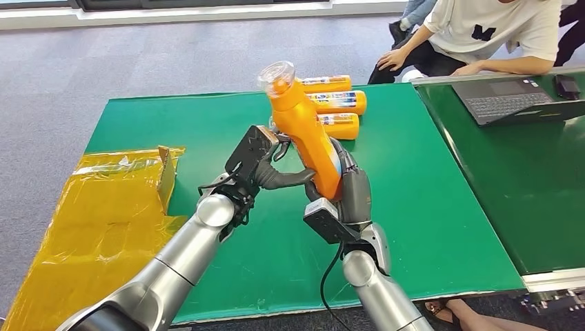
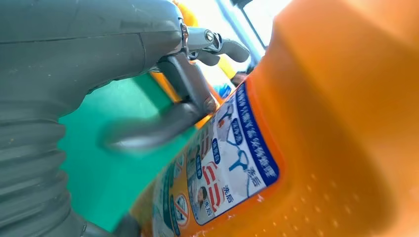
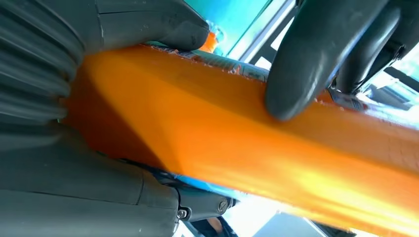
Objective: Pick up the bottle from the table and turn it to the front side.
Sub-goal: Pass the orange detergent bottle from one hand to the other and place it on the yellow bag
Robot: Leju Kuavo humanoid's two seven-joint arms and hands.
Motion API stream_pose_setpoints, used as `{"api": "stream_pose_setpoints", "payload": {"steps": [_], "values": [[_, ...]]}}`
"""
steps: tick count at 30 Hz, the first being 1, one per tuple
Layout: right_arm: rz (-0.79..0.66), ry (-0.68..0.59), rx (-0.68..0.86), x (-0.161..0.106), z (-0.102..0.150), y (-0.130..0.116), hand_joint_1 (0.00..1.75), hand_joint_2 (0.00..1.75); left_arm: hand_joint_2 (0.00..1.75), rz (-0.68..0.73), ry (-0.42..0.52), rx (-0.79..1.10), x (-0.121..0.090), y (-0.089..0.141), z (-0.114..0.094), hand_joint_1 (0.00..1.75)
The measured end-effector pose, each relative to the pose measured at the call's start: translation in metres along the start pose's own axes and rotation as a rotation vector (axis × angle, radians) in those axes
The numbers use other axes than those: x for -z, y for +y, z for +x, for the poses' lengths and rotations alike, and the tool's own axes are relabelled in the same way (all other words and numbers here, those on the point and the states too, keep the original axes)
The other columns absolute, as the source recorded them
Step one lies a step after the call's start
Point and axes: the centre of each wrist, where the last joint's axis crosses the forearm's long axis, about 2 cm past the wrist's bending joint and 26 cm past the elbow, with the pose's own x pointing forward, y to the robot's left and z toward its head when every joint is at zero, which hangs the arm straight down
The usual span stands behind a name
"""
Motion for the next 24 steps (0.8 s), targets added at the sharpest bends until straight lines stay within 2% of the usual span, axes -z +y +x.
{"api": "stream_pose_setpoints", "payload": {"steps": [7,16,24], "values": [[-0.023,-0.088,-0.025,-0.01,0.017,-0.009,1.75,1.75,1.75,0.177,0.002,0.111,-0.017,0.04,-0.011,0.0],[-0.017,-0.138,-0.015,-0.02,0.031,-0.01,1.75,1.75,1.75,0.275,0.013,0.117,-0.035,0.062,-0.019,0.0],[-0.011,-0.152,-0.01,-0.02,0.034,-0.011,1.75,1.75,1.75,0.313,0.028,0.115,-0.041,0.071,-0.022,0.0]]}}
